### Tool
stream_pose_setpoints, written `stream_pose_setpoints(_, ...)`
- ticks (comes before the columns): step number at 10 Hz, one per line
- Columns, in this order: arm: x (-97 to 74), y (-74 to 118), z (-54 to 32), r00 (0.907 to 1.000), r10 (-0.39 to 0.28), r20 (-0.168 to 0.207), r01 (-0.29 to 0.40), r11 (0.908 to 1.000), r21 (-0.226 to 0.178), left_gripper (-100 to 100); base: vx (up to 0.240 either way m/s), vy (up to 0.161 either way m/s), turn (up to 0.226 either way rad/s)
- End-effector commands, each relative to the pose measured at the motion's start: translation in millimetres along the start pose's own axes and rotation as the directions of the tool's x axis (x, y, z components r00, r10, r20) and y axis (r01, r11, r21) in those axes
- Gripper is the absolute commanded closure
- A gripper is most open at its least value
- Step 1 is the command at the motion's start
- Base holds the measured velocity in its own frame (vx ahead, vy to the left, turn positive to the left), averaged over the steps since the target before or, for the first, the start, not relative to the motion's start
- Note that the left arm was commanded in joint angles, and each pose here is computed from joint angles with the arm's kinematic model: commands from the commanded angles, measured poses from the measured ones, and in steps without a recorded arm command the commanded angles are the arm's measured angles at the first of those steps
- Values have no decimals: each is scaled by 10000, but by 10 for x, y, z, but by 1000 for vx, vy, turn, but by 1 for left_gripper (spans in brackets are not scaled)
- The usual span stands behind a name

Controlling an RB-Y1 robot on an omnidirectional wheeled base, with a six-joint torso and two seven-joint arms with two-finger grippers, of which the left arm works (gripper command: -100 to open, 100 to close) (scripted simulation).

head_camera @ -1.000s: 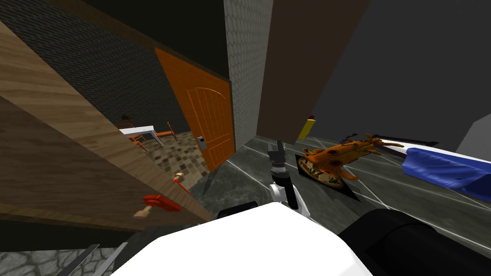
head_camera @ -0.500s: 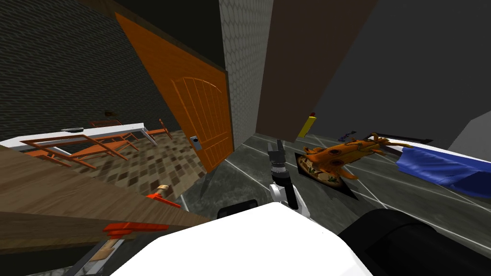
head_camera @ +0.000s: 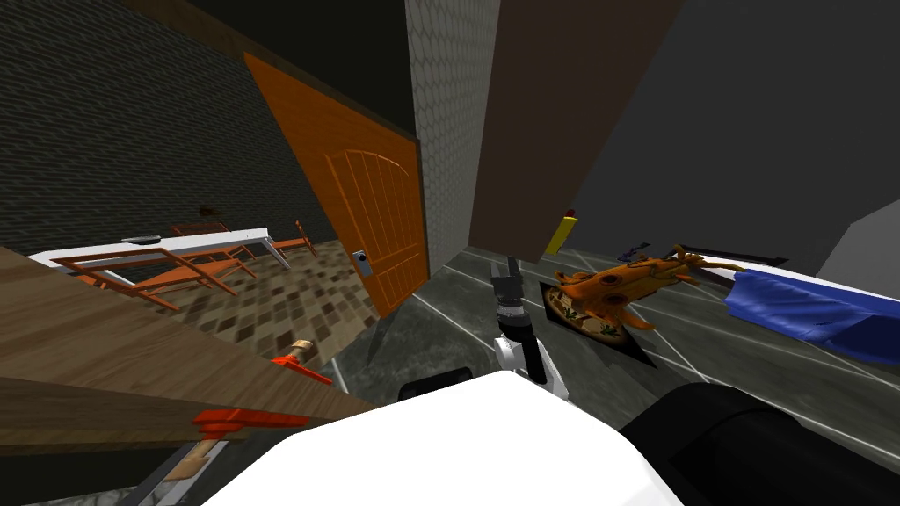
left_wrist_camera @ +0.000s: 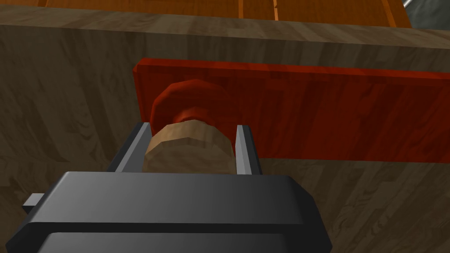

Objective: Pull the door open

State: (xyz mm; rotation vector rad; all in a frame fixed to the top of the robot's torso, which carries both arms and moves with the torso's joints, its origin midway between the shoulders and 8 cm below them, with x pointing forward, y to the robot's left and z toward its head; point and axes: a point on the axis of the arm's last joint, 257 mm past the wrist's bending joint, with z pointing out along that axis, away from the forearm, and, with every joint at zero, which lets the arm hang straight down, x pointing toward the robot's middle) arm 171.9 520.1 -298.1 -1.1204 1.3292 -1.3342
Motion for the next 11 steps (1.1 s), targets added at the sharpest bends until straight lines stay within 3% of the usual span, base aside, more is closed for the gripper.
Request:
stream_pose_setpoints(1,99,22,-29,9996,-11,-265,11,10000,15,100,1,37,-32)
stream_pose_setpoints(5,288,44,-109,9965,2,-836,-1,10000,15,100,-6,40,-20)
stream_pose_setpoints(8,463,45,-210,9904,-3,-1383,8,10000,40,100,-28,55,-12)
stream_pose_setpoints(9,561,35,-285,9854,-12,-1702,24,10000,63,100,-73,87,5)
stream_pose_setpoints(11,642,16,-368,9802,-22,-1981,39,10000,80,100,-86,101,15)
